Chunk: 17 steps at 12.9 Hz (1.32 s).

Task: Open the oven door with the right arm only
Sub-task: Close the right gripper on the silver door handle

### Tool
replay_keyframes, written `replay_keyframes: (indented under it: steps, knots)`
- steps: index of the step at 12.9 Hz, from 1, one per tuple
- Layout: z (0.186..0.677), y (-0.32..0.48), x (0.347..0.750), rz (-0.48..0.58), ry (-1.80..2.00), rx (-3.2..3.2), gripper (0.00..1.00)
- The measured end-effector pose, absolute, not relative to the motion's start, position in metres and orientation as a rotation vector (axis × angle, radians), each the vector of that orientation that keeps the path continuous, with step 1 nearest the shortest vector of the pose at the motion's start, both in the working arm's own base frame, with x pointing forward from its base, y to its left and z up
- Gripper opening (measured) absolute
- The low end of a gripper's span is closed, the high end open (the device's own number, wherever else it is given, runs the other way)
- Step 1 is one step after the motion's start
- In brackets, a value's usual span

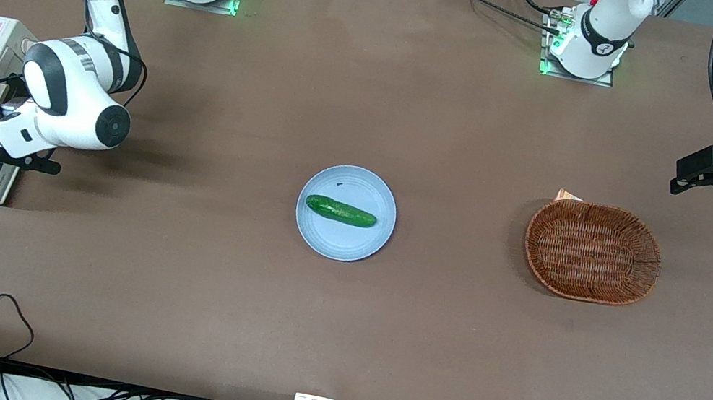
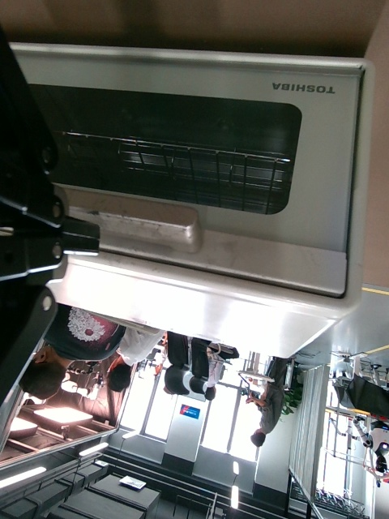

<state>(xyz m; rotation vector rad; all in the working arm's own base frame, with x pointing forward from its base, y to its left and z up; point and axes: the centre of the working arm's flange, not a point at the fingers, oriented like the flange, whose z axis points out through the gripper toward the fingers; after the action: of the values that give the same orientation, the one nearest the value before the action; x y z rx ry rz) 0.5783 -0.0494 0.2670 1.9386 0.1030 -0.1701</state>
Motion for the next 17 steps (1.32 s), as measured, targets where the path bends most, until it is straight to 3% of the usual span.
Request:
replay_keyframes:
  steps: [17]
  knots:
    - [0.2606,-0.0492,0.5763,-0.171,0.11,1.94,0.03]
